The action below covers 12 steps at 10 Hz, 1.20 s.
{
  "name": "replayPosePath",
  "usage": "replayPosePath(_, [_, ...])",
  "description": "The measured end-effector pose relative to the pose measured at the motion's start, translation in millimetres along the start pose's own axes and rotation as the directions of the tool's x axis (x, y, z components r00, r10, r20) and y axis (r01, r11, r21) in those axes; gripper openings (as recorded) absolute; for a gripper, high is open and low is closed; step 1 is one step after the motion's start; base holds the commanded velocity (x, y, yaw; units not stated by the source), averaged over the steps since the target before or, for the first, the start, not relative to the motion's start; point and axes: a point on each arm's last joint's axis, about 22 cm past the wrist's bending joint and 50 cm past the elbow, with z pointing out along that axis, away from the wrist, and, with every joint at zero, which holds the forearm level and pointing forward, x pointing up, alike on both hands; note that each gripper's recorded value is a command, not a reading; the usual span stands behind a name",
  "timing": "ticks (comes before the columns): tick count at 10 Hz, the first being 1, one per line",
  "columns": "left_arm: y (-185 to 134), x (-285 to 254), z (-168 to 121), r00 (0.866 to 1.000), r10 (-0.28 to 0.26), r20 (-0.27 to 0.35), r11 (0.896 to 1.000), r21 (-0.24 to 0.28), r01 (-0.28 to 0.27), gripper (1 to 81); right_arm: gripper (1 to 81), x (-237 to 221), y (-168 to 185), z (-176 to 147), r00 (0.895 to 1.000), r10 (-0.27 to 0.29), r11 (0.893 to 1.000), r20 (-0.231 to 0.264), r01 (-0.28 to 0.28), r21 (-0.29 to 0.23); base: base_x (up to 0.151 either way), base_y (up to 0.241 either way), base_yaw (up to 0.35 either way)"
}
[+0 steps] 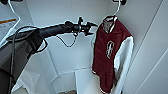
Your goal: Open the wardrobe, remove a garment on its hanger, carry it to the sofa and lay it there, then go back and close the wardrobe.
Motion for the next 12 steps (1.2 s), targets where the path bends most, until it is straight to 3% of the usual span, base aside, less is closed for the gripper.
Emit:
replayPosePath(3, [47,13,14,0.999,0.002,-0.041,0.999,-0.044,-0.004,81.1,81.1,-3,-2,0,1.0,0.002,1.0,0.003,-0.002,0.002,0.0,0.0,0.0])
replayPosePath(8, [75,0,36,1.0,0.012,-0.026,0.998,-0.069,-0.014,81.1,81.1,-3,-2,0,1.0,0.006,1.0,0.003,-0.006,0.002,0.0,0.0,0.0])
replayPosePath(12, [90,8,48,0.995,-0.054,-0.086,0.992,-0.115,0.044,81.1,81.1,-6,-5,1,1.0,0.008,1.0,0.007,-0.008,0.006,0.0,0.0,0.0])
